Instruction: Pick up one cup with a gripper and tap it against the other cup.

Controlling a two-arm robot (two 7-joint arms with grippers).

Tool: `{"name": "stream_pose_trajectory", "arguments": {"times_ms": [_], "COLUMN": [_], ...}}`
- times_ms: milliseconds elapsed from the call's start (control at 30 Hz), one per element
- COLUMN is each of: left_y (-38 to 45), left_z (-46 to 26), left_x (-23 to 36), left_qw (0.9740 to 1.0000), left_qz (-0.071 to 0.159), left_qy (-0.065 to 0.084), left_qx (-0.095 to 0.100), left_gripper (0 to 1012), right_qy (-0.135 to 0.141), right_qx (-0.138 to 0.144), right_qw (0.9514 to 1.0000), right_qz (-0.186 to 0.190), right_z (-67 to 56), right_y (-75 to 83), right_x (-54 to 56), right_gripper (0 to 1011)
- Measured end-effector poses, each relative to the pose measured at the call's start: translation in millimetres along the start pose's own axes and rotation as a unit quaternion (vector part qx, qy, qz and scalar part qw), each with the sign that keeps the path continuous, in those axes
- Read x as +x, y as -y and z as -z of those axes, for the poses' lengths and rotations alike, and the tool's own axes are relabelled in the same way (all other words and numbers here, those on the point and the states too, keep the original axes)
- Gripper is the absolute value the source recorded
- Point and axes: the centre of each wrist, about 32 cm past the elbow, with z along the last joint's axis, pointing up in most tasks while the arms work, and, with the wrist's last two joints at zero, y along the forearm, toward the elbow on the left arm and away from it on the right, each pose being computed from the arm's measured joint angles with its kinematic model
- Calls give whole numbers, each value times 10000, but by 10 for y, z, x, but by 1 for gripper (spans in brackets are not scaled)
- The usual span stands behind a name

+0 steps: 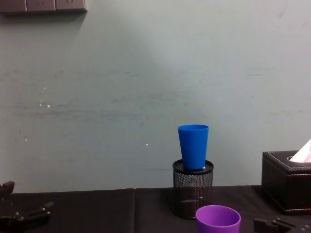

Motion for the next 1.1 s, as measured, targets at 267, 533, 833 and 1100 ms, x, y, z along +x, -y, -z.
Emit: {"name": "stream_pose_trajectory", "arguments": {"times_ms": [267,533,833,1100], "left_y": [0,0,0,0], "left_z": [0,0,0,0], "left_x": [0,0,0,0], "left_qw": [10000,10000,10000,10000], "left_qz": [0,0,0,0], "left_qy": [0,0,0,0], "left_qx": [0,0,0,0], "left_gripper": [1000,1000,1000,1000], "right_qy": [185,206,264,252], "right_qx": [-39,19,114,126], "right_qw": [9998,9998,9995,9996], "right_qz": [8,53,106,52], "right_z": [16,47,65,69], "right_y": [-150,-274,-427,-546], "right_x": [66,121,183,223], "right_gripper": [1002,1002,1002,1002]}}
